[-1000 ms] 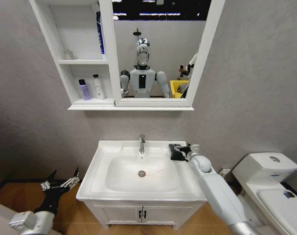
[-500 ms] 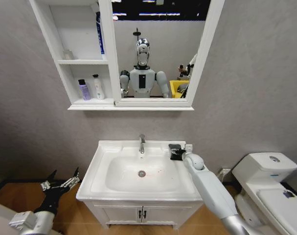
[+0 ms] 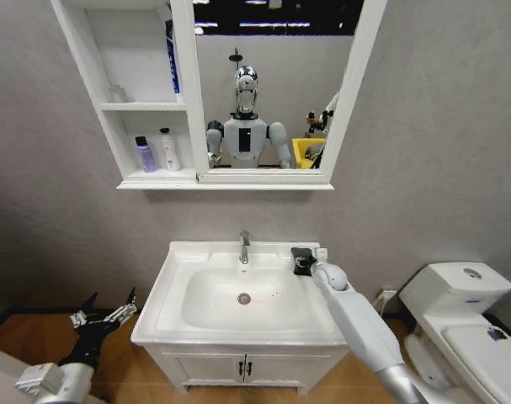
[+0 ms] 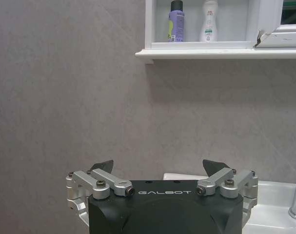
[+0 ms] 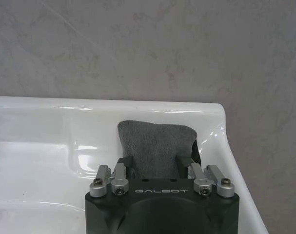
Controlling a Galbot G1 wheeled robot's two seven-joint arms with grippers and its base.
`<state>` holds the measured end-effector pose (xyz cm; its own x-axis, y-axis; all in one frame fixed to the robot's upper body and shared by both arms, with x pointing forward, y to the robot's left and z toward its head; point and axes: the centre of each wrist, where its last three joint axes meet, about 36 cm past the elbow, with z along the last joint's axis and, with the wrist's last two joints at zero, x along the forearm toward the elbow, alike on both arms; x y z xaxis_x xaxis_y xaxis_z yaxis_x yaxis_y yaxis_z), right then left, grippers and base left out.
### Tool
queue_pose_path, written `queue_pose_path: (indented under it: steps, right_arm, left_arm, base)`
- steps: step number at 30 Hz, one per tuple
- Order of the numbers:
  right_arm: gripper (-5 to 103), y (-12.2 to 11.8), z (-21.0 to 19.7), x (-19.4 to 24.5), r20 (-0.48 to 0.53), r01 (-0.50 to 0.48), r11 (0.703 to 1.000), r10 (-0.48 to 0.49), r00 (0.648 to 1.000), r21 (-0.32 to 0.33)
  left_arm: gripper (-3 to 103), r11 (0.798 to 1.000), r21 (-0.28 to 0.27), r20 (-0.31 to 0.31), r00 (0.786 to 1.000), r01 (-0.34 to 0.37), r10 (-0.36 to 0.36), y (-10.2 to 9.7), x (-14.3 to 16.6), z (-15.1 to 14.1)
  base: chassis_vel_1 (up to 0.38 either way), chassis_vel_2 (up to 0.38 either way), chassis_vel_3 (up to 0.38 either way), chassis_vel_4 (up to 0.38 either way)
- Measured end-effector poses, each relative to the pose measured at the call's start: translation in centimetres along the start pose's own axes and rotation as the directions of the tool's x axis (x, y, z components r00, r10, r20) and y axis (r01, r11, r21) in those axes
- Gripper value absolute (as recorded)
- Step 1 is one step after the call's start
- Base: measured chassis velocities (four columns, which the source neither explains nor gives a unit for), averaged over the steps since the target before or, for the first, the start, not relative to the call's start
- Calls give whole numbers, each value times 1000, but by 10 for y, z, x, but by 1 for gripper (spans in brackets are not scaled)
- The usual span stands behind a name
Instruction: Move facial cleanser and shampoo from washbasin to cabinet, then wipe washbasin with towel.
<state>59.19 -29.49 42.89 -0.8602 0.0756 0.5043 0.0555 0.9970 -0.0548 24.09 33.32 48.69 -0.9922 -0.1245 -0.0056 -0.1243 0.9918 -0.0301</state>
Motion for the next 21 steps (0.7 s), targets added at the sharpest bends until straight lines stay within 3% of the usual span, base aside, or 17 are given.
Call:
queue_pose_path:
  steps: [1,2,8,11,12,17,19,20,21]
  right_arm:
    - [52,0,0,0,0,0,1000,0,1000,0]
    - [45,0,1,-1,-1,3,1000,-3,1000,-2]
    - [52,-1,2,-1,-2,6,1000,-6,1000,-2]
    - [68,-6,2,1,1,3,1000,-3,1000,8]
    - [68,-6,2,1,1,3,1000,-3,1000,8]
    - [90,-14,6,4,0,0,1000,0,1000,14]
    - [90,-16,6,4,1,3,1000,-3,1000,15]
    - [97,-17,7,4,5,7,1000,-7,1000,17]
    - [97,-18,7,4,8,8,1000,-8,1000,17]
  left_arm:
    - [100,1000,0,0,1000,0,0,0,0,0]
    - [100,1000,0,0,1000,0,0,0,0,0]
    - [100,1000,0,0,1000,0,0,0,0,0]
    - [100,1000,0,0,1000,0,0,0,0,0]
    - [100,1000,0,0,1000,0,0,0,0,0]
    - [100,1000,0,0,1000,0,0,0,0,0]
    - [100,1000,0,0,1000,0,0,0,0,0]
    - [100,1000,0,0,1000,0,0,0,0,0]
    - [100,1000,0,0,1000,0,0,0,0,0]
  base:
    - [0,0,0,0]
    - [0,0,0,0]
    - [0,0,0,0]
    - [0,0,0,0]
    - [0,0,0,0]
    - [0,0,0,0]
    - [0,0,0,0]
    - [0,0,0,0]
    - [0,0,0,0]
